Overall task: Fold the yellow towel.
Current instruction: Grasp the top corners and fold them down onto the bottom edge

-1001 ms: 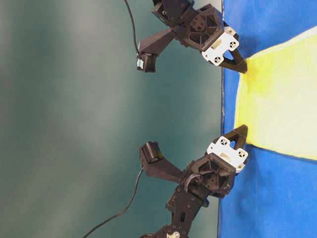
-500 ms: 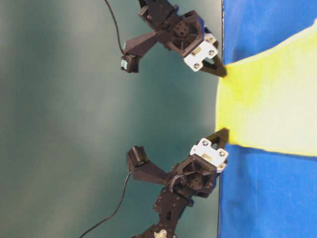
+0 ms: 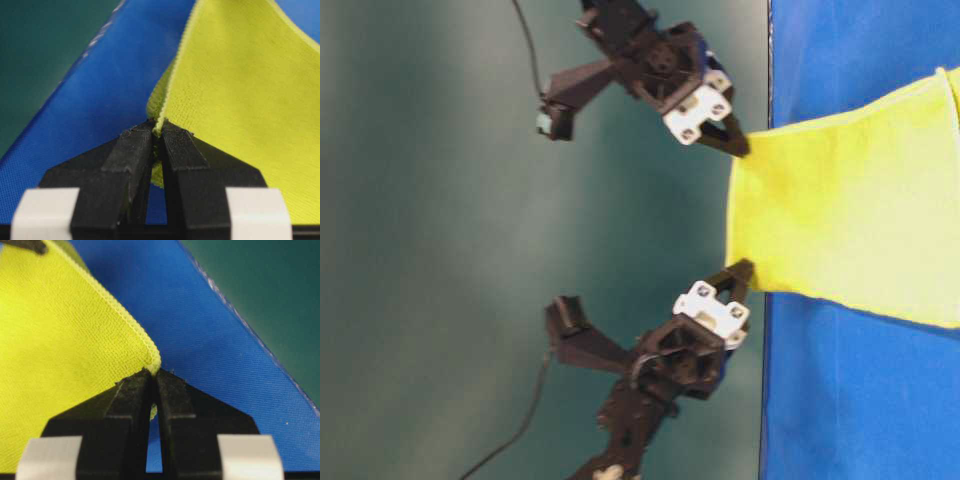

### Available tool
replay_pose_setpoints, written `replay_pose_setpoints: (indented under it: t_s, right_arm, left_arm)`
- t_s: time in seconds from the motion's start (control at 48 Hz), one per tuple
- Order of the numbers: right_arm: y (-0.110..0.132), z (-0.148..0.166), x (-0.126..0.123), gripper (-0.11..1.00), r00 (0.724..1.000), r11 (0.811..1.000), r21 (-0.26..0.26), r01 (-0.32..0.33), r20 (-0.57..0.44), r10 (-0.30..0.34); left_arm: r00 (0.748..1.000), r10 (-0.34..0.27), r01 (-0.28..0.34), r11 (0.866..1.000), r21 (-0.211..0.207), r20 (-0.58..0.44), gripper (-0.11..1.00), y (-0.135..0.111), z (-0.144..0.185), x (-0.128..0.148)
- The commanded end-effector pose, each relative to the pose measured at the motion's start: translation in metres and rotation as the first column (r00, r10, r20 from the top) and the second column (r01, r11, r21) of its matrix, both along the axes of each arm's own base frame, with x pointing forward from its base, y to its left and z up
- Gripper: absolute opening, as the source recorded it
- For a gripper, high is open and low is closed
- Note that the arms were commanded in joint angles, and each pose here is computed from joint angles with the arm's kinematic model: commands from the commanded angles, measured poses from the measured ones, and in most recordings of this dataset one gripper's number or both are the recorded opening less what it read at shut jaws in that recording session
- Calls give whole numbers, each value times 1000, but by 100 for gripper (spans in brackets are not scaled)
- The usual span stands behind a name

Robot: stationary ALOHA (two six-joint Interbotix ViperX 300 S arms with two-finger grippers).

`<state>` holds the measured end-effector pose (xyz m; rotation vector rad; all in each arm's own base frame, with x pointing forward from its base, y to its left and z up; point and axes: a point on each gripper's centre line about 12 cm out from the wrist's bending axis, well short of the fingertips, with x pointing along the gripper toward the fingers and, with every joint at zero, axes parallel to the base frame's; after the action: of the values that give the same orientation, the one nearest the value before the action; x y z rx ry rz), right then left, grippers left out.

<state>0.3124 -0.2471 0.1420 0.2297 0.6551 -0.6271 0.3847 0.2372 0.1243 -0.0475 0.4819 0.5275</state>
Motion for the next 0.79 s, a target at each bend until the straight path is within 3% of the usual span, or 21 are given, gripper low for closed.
replay_pose_setpoints:
  t_s: [0.0, 0.167, 0.313, 0.459, 0.771]
  right_arm:
    - [5, 27, 1, 3, 999, 999, -35, -6, 42, 7]
    - [29, 50, -1, 3, 998, 998, -48, -42, 41, 44]
    - [58, 56, -6, 3, 995, 995, -38, -90, 28, 91]
    - [87, 52, -9, 3, 991, 991, 5, -131, 17, 131]
    - [149, 32, -4, 3, 965, 962, 84, -258, -30, 262]
  left_arm:
    - [998, -27, 24, 998, 50, 55, 3, -9, 36, 1]
    - [990, -104, 95, 990, 106, 90, 3, -41, 68, 0]
    - [983, -160, 150, 982, 112, 92, 3, -70, 76, -5]
    - [969, -235, 228, 970, 87, 71, 3, -106, 68, -7]
    - [923, -384, 384, 923, 12, -11, 3, -173, 30, -5]
